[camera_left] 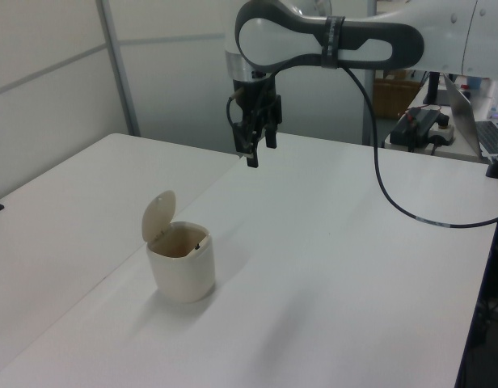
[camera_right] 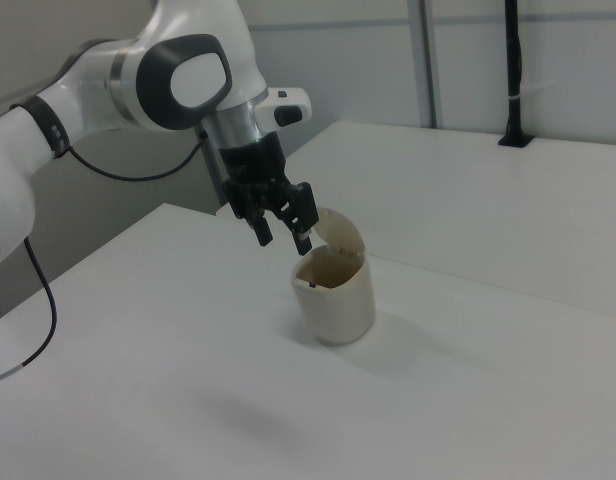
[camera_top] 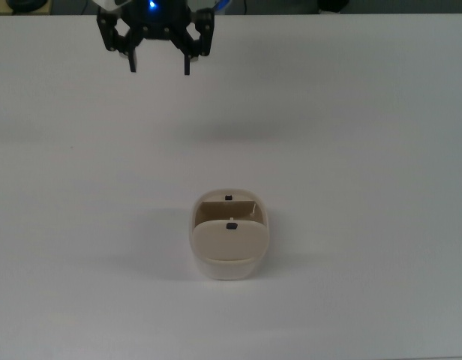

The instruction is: Open the trash can

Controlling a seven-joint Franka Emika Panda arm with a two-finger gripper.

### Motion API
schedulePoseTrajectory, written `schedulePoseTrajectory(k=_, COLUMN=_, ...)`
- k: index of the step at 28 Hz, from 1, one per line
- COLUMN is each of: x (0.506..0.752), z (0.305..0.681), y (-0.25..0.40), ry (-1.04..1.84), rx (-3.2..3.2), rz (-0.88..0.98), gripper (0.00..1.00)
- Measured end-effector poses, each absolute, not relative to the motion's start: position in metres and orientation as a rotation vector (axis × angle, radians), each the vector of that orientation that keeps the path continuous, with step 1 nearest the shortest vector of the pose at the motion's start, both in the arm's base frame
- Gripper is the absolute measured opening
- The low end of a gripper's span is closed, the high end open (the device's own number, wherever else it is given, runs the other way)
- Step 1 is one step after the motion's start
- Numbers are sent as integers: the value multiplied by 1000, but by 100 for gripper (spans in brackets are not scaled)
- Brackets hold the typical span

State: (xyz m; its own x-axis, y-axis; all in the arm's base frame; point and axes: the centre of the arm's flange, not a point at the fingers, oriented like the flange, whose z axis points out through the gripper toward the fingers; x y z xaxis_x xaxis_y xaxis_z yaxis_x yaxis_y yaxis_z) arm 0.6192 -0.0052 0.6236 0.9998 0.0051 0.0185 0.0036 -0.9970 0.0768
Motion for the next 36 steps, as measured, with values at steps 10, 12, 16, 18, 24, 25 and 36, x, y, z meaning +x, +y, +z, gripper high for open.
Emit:
schedulePoseTrajectory(k=10, x=609, z=624, y=-25, ry=19, rx=3057, rz=-61, gripper=100)
schedulePoseTrajectory(k=12, x=608, z=624, y=-31, ry=16, rx=3055, rz=-71, gripper=100)
schedulePoseTrajectory(k=16, x=606, z=625, y=-39, ry=13, rx=3052, rz=-74, gripper=100)
schedulePoseTrajectory(k=18, x=606, z=625, y=-40, ry=14, rx=3052, rz=-74, gripper=100)
schedulePoseTrajectory(k=24, x=606, z=626, y=-40, ry=16, rx=3052, rz=-73, gripper=100)
schedulePoseTrajectory(k=25, x=606, z=626, y=-40, ry=17, rx=3052, rz=-73, gripper=100)
schedulePoseTrajectory(k=36, x=606, z=626, y=-39, ry=21, rx=3052, rz=-74, gripper=100)
